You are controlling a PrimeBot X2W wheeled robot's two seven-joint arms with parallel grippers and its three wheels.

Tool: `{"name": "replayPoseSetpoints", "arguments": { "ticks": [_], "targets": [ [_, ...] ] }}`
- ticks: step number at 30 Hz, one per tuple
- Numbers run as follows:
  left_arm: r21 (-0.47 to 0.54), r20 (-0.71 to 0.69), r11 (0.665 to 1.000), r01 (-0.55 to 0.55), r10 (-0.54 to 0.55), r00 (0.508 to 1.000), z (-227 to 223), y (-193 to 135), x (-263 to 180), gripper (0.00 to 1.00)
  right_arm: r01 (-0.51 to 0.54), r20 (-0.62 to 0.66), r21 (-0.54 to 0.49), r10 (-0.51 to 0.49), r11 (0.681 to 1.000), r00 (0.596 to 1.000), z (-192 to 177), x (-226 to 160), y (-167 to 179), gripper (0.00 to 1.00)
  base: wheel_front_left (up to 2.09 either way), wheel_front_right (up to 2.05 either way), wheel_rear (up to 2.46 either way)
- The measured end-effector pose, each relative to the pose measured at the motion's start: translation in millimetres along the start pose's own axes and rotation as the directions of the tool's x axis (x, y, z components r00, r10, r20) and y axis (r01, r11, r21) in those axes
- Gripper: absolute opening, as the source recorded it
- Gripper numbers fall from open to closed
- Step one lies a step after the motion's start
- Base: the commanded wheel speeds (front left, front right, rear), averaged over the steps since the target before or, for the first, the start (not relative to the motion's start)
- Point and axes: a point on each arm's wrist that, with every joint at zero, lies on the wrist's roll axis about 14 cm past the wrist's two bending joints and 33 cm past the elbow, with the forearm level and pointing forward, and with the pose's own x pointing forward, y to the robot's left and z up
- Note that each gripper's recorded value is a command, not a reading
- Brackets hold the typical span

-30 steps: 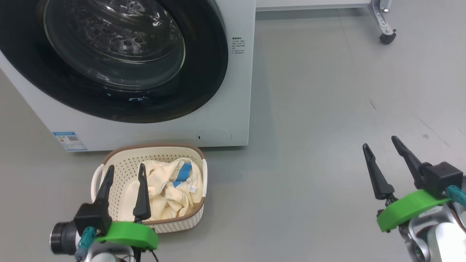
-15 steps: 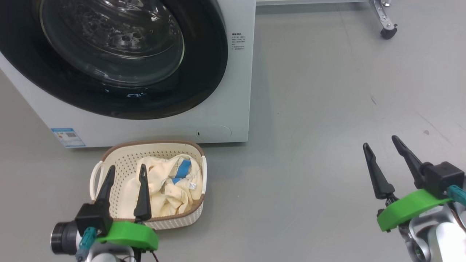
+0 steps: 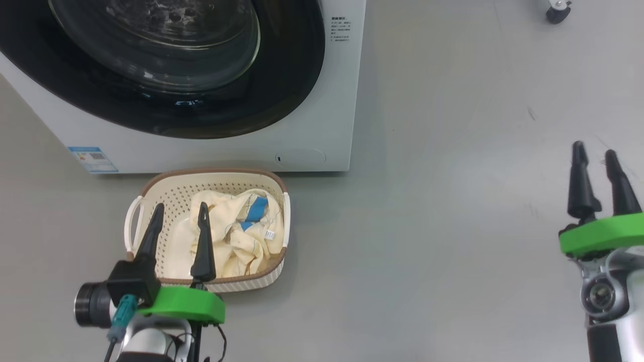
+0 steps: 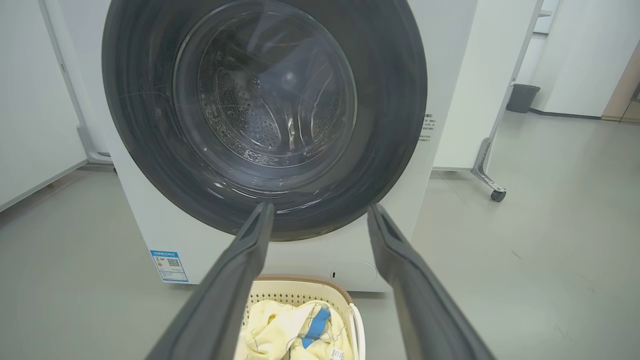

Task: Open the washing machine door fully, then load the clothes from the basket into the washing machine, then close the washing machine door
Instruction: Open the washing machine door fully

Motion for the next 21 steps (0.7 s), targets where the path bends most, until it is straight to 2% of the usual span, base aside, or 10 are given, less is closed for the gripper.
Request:
{"name": "replayPoseSetpoints", "arguments": {
  "ticks": [1,4,9,11,13,17,21],
  "targets": [
    [-0.002,0.0,1.0,-0.002,0.002,1.0,0,0,2,1.0,0.008,0.004,0.029,-0.008,1.0,1.0,0,5,-1,0.52,0.0,0.0,0.0],
    [-0.012,-0.002,1.0,-0.004,0.004,1.0,-3,0,6,1.0,0.032,0.014,0.14,-0.034,0.99,0.999,-2,20,-5,0.0,0.0,0.0,0.0],
    [-0.015,-0.005,1.0,-0.007,0.007,1.0,-6,1,14,1.0,0.036,0.048,0.33,-0.055,0.943,0.997,2,49,-1,0.0,0.0,0.0,0.0],
    [-0.018,-0.004,1.0,-0.01,0.01,1.0,-6,2,16,1.0,0.043,0.047,0.422,-0.069,0.906,0.996,0,60,-1,0.0,0.0,0.0,0.0],
    [-0.019,-0.003,1.0,-0.013,0.013,1.0,-7,4,18,1.0,0.055,0.031,0.52,-0.083,0.853,0.996,-3,70,-2,0.0,0.0,0.0,0.0],
    [-0.013,-0.006,1.0,-0.017,0.017,1.0,-9,7,23,1.0,0.076,-0.036,0.715,-0.072,0.695,0.997,-15,91,1,0.0,0.0,0.0,0.0],
    [-0.01,-0.013,1.0,-0.02,0.02,1.0,-13,9,26,1.0,0.082,-0.096,0.867,0.005,0.492,0.995,-27,114,17,0.0,0.0,0.0,0.0]
  ]
}}
